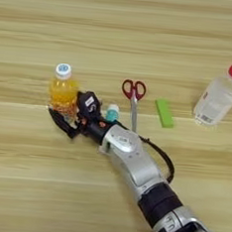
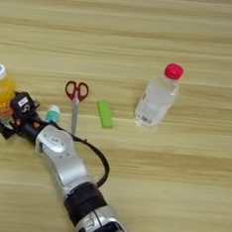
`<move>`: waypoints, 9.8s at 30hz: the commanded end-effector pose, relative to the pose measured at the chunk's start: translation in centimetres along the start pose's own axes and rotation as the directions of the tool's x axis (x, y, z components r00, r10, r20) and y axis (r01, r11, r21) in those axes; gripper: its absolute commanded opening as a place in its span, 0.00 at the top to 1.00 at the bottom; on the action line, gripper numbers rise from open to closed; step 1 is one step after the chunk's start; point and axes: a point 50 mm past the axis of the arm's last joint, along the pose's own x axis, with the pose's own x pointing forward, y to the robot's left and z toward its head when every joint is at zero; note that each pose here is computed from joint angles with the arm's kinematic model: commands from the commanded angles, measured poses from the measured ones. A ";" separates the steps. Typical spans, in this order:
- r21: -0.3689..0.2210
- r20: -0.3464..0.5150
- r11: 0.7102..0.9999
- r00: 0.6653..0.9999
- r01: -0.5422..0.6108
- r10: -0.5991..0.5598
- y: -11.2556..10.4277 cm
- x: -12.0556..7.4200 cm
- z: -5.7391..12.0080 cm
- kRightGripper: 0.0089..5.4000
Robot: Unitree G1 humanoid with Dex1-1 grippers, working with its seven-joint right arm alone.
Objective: Move the objects on the table
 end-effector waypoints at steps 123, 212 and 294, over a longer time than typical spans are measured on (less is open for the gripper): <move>0.132 -0.215 0.906 0.904 0.401 -0.369 0.7 -11.4 0.4 0.05; -0.057 -0.063 0.663 0.660 0.746 -0.748 -9.6 -18.2 3.3 0.69; -0.297 0.102 0.807 0.857 0.511 -0.505 -7.6 -11.4 6.6 0.00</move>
